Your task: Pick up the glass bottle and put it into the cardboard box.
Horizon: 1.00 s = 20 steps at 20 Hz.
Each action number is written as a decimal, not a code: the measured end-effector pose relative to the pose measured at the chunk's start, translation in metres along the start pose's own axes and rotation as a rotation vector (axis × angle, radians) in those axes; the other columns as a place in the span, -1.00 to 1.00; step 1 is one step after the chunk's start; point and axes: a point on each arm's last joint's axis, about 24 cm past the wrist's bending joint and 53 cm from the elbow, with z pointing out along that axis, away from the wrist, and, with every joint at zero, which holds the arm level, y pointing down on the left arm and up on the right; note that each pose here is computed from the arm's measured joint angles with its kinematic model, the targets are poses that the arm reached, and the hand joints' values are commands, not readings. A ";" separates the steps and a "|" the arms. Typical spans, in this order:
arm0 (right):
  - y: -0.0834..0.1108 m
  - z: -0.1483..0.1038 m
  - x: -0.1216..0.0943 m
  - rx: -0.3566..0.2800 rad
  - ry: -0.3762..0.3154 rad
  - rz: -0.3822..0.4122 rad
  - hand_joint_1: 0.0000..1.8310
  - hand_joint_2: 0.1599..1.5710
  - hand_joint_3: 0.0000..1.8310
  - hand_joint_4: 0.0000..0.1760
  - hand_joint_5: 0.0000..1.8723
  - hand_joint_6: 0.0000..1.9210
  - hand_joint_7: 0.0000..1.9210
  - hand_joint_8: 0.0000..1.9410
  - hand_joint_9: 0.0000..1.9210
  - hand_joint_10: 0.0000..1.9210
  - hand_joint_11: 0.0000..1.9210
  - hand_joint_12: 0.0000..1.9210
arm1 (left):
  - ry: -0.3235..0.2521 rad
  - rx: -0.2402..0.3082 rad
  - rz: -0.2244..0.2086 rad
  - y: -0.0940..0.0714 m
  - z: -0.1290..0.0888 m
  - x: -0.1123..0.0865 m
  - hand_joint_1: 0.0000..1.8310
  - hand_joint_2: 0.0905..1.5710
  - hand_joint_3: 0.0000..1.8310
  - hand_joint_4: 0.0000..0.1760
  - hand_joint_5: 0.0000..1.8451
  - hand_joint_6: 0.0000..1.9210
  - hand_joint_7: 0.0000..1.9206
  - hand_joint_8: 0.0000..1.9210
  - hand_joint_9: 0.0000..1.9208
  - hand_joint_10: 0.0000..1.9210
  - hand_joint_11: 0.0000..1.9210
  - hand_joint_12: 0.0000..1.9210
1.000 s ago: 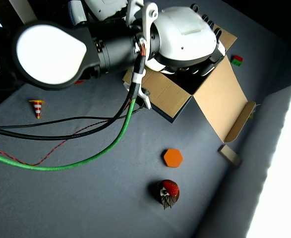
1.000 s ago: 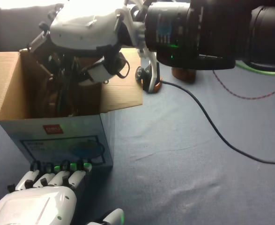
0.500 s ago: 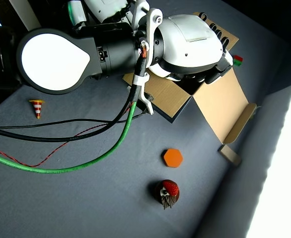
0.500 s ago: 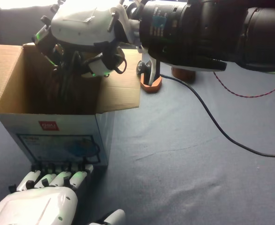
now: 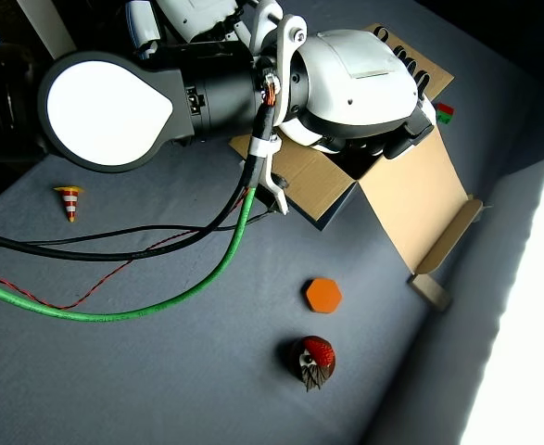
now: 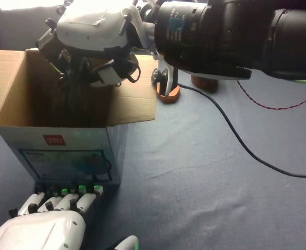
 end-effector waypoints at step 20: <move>0.010 -0.132 -0.028 0.048 -0.015 0.117 -0.34 0.13 -1.00 -1.00 -0.78 -0.83 -0.63 -1.00 -0.80 -0.66 -1.00 -0.07 | -0.052 0.020 -0.036 -0.061 -0.035 -0.032 -0.94 0.59 -1.00 -0.89 -0.82 -1.00 -0.78 -1.00 -0.80 -1.00 -1.00 -0.40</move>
